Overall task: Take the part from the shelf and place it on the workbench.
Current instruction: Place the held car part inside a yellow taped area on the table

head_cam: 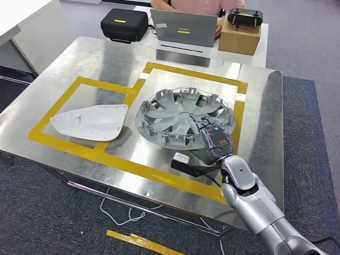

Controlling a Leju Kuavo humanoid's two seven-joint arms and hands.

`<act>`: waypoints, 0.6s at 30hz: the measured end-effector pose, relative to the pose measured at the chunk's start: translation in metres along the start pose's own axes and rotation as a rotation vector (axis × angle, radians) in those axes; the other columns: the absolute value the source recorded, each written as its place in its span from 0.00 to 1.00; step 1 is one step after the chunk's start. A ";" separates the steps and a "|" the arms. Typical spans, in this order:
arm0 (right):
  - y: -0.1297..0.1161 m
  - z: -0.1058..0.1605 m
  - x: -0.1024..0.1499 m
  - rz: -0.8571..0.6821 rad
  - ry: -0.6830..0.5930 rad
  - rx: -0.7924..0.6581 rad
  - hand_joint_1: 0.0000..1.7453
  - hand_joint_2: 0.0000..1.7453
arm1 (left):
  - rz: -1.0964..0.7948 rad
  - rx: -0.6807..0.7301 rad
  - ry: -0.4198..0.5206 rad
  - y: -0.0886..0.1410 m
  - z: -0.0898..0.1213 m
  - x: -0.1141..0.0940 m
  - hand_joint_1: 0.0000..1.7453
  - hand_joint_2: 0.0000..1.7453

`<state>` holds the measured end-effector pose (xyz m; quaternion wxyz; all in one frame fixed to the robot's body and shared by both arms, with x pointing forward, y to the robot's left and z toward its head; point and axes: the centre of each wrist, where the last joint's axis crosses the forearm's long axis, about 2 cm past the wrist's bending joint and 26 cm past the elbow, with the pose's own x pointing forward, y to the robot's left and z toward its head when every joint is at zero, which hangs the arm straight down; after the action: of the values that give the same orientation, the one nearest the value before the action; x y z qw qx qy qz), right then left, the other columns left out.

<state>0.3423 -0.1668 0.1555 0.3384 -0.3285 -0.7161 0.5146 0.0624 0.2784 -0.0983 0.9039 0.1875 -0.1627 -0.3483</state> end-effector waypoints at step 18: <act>-0.004 0.002 0.001 -0.021 0.009 -0.066 0.00 0.00 | 0.018 -0.007 -0.003 -0.001 0.001 0.000 0.00 0.00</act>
<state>0.3395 -0.1678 0.1587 0.3357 -0.3343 -0.7346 0.4858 0.0616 0.2771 -0.0985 0.9073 0.1824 -0.1648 -0.3411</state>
